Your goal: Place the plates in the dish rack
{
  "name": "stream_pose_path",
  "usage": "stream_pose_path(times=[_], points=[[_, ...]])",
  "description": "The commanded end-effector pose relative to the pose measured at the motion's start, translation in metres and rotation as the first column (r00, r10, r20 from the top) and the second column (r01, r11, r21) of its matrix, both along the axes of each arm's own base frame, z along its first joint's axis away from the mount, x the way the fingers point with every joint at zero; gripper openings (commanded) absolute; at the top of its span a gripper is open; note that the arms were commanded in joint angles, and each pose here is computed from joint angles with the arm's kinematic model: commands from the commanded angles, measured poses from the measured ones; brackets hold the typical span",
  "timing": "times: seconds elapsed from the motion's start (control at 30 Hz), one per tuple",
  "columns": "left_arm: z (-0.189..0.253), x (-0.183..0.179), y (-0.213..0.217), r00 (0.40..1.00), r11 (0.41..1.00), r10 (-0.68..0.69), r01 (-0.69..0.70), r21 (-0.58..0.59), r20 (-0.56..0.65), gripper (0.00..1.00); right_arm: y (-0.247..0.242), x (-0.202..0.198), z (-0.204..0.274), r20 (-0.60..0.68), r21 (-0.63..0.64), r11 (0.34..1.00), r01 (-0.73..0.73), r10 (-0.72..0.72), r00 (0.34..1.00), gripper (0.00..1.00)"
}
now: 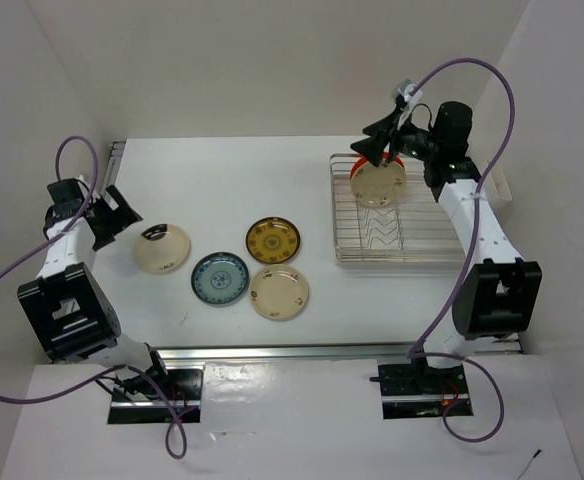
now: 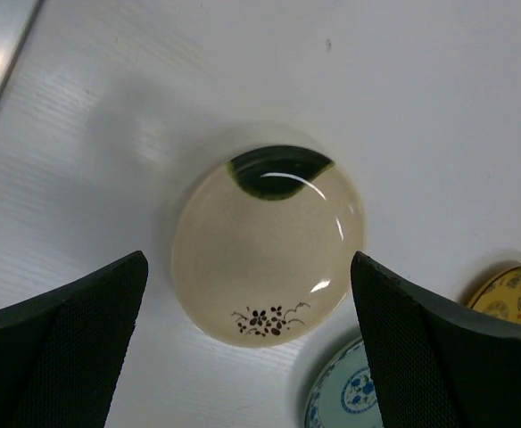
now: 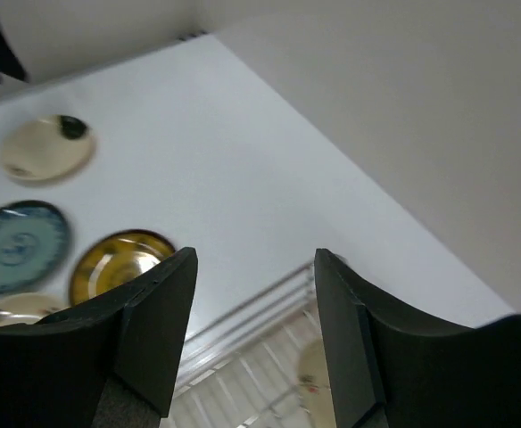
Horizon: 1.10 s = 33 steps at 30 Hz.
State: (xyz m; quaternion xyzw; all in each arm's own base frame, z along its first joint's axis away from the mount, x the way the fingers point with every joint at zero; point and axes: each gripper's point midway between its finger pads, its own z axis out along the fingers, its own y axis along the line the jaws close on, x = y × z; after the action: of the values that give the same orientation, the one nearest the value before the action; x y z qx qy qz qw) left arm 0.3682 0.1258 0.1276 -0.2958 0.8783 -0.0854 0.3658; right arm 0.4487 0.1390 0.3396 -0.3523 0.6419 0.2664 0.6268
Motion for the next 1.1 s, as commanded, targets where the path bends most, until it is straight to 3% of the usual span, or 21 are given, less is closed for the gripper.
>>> stream_pose_path(times=[0.0,0.07,0.17,0.37,0.53,0.67,0.77,0.9,1.07], points=[[-0.005,-0.004,-0.009,0.999,0.996,-0.005,0.008,-0.094,0.036,1.0,0.033,-0.018,0.015,-0.145,0.169,0.964,-0.205,0.23,0.962,0.63],[-0.015,-0.008,-0.009,1.0,0.992,-0.005,0.008,-0.124,0.028,0.98,0.05,-0.027,0.004,-0.238,0.195,0.941,-0.277,0.32,0.917,0.64],[-0.037,-0.017,-0.013,0.999,0.99,-0.021,0.017,-0.14,-0.025,0.96,0.066,-0.019,-0.007,-0.31,0.2,0.942,-0.269,0.321,0.895,0.65],[-0.078,-0.026,-0.015,0.994,0.982,-0.025,0.004,-0.188,-0.107,0.91,0.092,-0.011,-0.007,-0.311,0.171,0.962,-0.215,0.26,0.914,0.76],[-0.1,-0.026,-0.018,0.991,0.973,-0.038,0.008,-0.232,-0.125,0.83,0.108,-0.011,-0.006,-0.301,0.161,0.959,-0.233,0.273,0.914,0.77],[-0.112,-0.024,-0.023,0.991,0.956,-0.065,0.027,-0.293,-0.12,0.7,0.122,-0.014,-0.006,-0.3,0.156,0.956,-0.247,0.284,0.911,0.77],[-0.123,-0.022,-0.026,0.989,0.948,-0.085,0.044,-0.314,-0.119,0.52,0.133,-0.015,-0.008,-0.298,0.159,0.953,-0.257,0.294,0.908,0.77],[-0.125,-0.018,-0.03,0.989,0.938,-0.115,0.079,-0.336,-0.089,0.02,0.15,-0.018,-0.007,-0.3,0.173,0.951,-0.257,0.299,0.906,0.77],[-0.085,0.01,-0.04,0.973,0.905,-0.202,0.229,-0.358,0.113,0.0,0.166,-0.01,-0.014,-0.381,0.211,0.947,-0.241,0.307,0.872,0.81]])
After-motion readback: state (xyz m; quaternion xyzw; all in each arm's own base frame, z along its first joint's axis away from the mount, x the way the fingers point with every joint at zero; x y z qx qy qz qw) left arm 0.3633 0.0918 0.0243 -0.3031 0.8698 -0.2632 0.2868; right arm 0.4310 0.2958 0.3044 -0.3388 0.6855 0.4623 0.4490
